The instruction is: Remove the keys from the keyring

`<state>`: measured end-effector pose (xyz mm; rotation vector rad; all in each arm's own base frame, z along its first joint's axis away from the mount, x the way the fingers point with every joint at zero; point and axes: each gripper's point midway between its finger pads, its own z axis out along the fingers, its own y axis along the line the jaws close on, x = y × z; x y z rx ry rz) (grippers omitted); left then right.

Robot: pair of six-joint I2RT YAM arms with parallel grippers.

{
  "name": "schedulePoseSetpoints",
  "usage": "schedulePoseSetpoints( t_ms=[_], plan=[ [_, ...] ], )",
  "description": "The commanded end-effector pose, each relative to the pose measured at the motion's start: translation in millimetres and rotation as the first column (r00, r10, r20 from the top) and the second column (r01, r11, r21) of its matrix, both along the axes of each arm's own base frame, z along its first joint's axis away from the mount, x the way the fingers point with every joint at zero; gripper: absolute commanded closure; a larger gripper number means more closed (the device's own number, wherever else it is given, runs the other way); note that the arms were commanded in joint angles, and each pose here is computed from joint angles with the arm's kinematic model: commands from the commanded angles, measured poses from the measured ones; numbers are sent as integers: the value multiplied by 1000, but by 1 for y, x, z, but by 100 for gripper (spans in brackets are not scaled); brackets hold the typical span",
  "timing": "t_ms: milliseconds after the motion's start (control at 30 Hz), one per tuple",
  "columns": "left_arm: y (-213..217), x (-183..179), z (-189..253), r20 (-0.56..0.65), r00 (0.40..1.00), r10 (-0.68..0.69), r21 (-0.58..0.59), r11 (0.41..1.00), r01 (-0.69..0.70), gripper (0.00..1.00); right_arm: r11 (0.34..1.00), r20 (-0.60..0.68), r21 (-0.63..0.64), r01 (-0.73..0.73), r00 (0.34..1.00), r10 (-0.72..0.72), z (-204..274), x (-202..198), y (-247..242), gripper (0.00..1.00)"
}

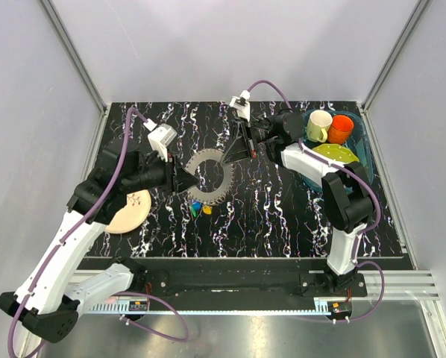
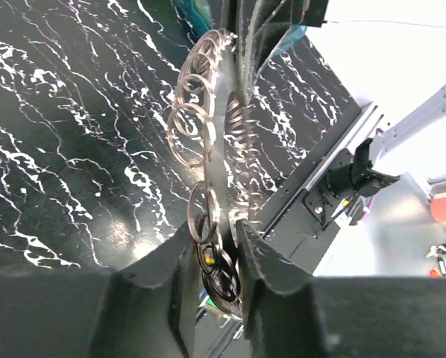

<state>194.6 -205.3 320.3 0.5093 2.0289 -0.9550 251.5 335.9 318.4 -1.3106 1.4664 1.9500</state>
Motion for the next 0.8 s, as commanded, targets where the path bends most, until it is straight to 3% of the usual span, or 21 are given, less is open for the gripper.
schedulePoseSetpoints(
  t_ms=[0, 33, 67, 133, 200, 367, 533, 767],
  plan=[
    [-8, -11, 7, -35, 998, -56, -51, 997, 54, 86, 996, 207, 90, -1, 978, -18, 15, 2, -9, 100],
    [-9, -13, 8, -38, 997, -67, -58, 996, 64, 96, 995, 199, 98, 16, 979, -35, 17, 7, -10, 100],
    [-10, -15, 8, -53, 996, -75, -64, 995, 71, 100, 994, 192, 102, 27, 980, -46, 18, 11, -11, 100],
    [-14, -19, 6, -80, 992, -101, -77, 993, 95, 100, 992, 186, 114, 45, 980, -65, 24, 19, -11, 96],
    [-14, -17, 4, -78, 992, -99, -77, 993, 93, 100, 992, 186, 119, 48, 980, -69, 29, 22, -10, 84],
    [-10, -9, 4, 25, 998, -53, -97, 994, 55, 100, 987, 207, 149, 51, 975, -82, 50, 28, -7, 62],
    [-2, -5, 39, 209, 977, 33, -192, 981, 8, 100, 981, 229, 188, 56, 968, -99, 65, 29, -6, 57],
    [6, -9, 48, 271, 960, 72, -224, 975, -10, 100, 952, 187, 246, 184, 954, -233, 87, 51, 3, 53]
  ],
)
